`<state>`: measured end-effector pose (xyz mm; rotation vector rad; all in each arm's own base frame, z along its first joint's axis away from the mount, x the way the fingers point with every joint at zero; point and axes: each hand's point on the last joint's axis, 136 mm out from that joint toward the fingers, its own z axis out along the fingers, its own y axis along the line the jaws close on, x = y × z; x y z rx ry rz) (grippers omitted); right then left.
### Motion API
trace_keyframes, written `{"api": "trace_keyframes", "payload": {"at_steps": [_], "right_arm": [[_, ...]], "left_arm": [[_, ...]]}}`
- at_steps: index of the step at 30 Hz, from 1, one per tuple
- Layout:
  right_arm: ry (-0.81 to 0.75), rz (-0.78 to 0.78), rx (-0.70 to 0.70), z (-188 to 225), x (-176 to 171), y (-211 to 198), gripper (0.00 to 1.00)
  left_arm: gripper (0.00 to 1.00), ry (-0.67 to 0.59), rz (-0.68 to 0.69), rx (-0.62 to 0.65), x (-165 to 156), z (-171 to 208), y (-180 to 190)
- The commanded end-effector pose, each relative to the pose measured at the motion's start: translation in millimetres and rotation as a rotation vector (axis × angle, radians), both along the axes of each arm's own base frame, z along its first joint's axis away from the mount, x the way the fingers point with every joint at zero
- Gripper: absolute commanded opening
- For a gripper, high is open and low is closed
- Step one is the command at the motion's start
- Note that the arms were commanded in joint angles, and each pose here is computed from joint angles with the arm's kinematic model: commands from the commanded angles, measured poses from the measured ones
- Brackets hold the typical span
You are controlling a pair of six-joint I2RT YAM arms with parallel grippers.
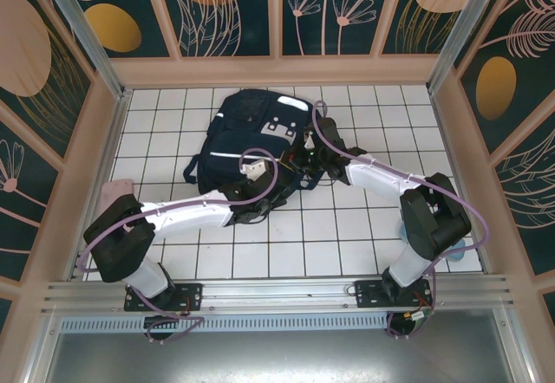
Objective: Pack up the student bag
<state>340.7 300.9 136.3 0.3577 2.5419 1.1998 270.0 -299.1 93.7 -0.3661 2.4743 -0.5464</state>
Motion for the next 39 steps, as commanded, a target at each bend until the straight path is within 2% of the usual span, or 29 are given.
{"api": "trace_keyframes", "payload": {"at_steps": [1,5,10,13,15,17,20,24,27,39], "right_arm": [[-0.104,-0.128,-0.078,18.9,25.1,-27.9,0.00],[-0.117,-0.210,-0.107,16.2,42.8,-59.1,0.00],[-0.148,-0.251,-0.145,21.8,56.9,-76.9,0.00],[-0.153,-0.238,-0.134,26.7,58.4,-79.5,0.01],[-0.157,-0.196,-0.101,33.2,52.7,-72.9,0.15],[-0.147,-0.137,-0.060,40.4,39.7,-61.9,0.34],[-0.102,-0.086,-0.025,41.3,16.5,-48.3,0.47],[0.016,-0.047,0.042,27.9,-10.6,-27.7,0.48],[0.064,-0.052,0.075,20.2,-22.5,-14.4,0.41],[0.120,-0.087,0.082,-1.1,-20.3,-2.1,0.37]], "left_arm": [[0.00,-0.046,0.022,0.118,0.0,8.3,32.3],[0.00,-0.068,-0.025,0.166,-0.3,16.4,44.1],[0.00,-0.053,-0.038,0.199,1.5,13.1,61.6],[0.00,-0.054,-0.081,0.173,4.2,14.4,57.4],[0.00,-0.064,-0.138,0.159,5.7,17.4,47.0],[0.00,-0.078,-0.197,0.142,7.4,22.6,34.9],[0.00,-0.099,-0.247,0.128,9.5,27.8,24.1],[0.00,-0.104,-0.263,0.124,10.9,28.8,19.4],[0.00,-0.104,-0.269,0.115,11.3,29.2,16.1],[0.00,-0.110,-0.291,0.102,11.1,30.6,11.8]]}}
